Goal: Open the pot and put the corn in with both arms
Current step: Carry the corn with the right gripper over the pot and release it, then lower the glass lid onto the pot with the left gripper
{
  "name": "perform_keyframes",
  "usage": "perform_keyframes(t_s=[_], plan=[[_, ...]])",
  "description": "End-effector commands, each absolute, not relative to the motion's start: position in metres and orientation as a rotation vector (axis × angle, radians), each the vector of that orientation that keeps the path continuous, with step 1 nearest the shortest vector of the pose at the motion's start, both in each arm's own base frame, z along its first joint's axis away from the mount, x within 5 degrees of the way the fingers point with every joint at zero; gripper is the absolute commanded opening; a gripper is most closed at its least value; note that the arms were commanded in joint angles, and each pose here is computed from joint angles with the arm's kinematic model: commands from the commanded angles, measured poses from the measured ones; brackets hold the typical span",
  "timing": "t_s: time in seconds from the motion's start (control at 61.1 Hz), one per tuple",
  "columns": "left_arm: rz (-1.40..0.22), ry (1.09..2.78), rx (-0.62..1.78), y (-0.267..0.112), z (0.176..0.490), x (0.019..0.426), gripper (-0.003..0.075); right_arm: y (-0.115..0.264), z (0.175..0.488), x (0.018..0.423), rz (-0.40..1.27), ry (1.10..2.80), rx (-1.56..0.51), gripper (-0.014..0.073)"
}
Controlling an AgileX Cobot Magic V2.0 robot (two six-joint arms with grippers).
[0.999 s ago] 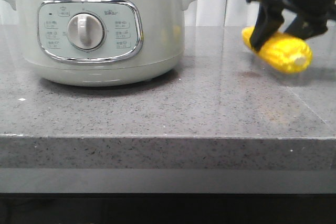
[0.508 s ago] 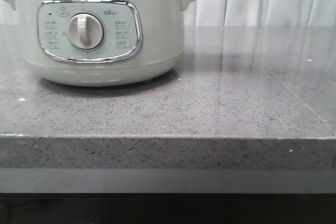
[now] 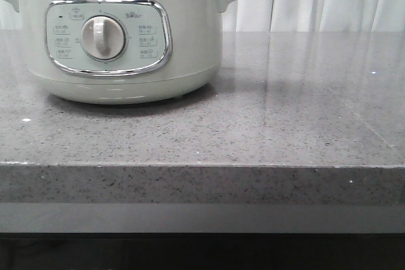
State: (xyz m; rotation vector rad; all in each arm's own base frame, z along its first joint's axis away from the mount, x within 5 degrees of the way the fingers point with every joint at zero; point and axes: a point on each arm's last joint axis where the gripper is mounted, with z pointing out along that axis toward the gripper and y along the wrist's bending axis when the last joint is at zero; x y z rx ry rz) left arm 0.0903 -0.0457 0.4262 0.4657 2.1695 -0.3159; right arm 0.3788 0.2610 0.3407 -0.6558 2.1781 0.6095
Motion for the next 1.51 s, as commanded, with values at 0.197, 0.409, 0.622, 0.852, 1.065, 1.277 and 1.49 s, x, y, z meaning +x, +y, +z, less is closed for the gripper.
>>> perform_keyframes(t_s=[0.197, 0.409, 0.622, 0.852, 1.065, 1.277, 1.49], plan=[[-0.361, 2.019, 0.429, -0.047, 0.446, 0.091, 0.0313, 0.249, 0.391, 0.368, 0.613, 2.015, -0.620, 0.0514], [-0.361, 2.019, 0.429, -0.047, 0.446, 0.091, 0.0313, 0.228, 0.416, 0.361, 0.549, 1.964, -0.610, 0.0167], [-0.361, 2.019, 0.429, -0.047, 0.446, 0.091, 0.0313, 0.190, 0.444, 0.353, 0.511, 1.944, -0.548, -0.0067], [-0.356, 2.038, 0.432, -0.050, 0.444, 0.097, 0.0313, 0.124, 0.457, 0.340, 0.406, 1.955, -0.401, -0.0068], [-0.340, 2.060, 0.442, -0.062, 0.449, 0.126, 0.0313, 0.065, 0.429, 0.288, 0.230, 1.951, -0.275, -0.0068], [-0.321, 2.035, 0.460, -0.081, 0.468, 0.172, 0.0313, 0.043, 0.379, 0.212, 0.184, 1.860, -0.207, -0.0068], [-0.305, 2.019, 0.483, -0.101, 0.478, 0.220, 0.0312, 0.032, 0.338, 0.156, 0.176, 1.827, -0.190, -0.0068]])
